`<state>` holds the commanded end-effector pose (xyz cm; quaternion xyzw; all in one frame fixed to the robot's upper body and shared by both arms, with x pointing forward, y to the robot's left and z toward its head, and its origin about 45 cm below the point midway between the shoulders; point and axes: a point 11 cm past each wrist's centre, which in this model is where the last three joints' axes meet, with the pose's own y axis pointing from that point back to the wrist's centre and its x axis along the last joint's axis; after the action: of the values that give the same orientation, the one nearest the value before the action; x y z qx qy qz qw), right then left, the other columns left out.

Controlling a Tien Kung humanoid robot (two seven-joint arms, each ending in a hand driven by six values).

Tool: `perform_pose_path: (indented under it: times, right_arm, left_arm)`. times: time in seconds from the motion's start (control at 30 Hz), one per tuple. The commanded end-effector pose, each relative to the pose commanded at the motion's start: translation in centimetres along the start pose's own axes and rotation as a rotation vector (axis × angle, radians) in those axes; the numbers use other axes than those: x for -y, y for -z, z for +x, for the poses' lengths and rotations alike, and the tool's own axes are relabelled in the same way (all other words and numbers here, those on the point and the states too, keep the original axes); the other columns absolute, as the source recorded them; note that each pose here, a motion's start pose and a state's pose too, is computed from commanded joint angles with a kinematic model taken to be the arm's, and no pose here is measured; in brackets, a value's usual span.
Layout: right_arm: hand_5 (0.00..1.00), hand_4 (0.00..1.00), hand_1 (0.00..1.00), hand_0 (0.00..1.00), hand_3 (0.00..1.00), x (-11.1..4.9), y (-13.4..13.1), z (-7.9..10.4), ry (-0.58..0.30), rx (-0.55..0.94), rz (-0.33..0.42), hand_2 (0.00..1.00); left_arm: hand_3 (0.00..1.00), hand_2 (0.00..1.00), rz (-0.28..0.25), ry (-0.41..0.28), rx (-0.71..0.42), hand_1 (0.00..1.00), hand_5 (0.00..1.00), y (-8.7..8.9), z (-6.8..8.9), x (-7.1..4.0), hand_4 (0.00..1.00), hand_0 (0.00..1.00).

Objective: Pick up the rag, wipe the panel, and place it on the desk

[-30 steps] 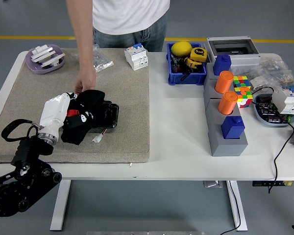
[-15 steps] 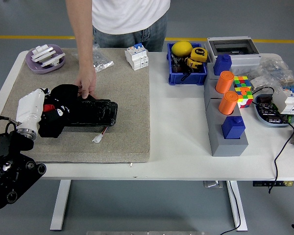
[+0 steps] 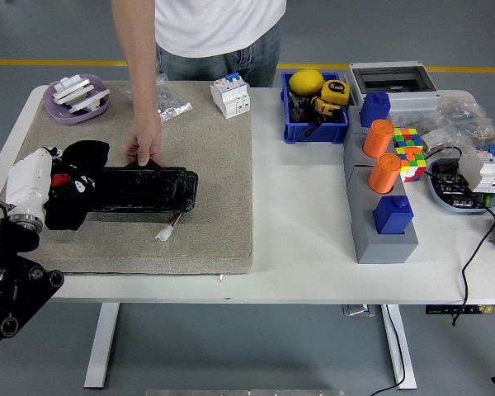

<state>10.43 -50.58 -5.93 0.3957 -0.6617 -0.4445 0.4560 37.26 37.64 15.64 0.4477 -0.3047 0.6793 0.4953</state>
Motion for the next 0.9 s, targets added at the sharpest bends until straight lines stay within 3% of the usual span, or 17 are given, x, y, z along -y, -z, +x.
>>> perform_pose_path:
  times: [0.13,0.4,0.9]
  right_arm:
    - [0.567,0.998,0.665,0.714,0.645,0.0,0.1,0.0,0.000,0.001,0.003,0.692]
    - [0.568,0.998,0.665,0.715,0.645,0.0,0.2,-0.1,0.002,0.000,0.004,0.692]
    - [0.569,0.998,0.665,0.714,0.646,-0.1,0.2,0.1,-0.001,0.001,0.004,0.692]
  left_arm:
    - [0.405,0.449,-0.002,0.002,0.000,0.147,0.002,-0.1,0.0,0.0,0.070,0.306]
    - [0.407,0.450,-0.070,0.047,-0.017,0.149,0.002,-2.9,-1.7,-1.0,0.075,0.307]
    - [0.404,0.449,-0.234,0.165,-0.004,0.151,0.002,-8.3,-5.3,-4.8,0.068,0.308]
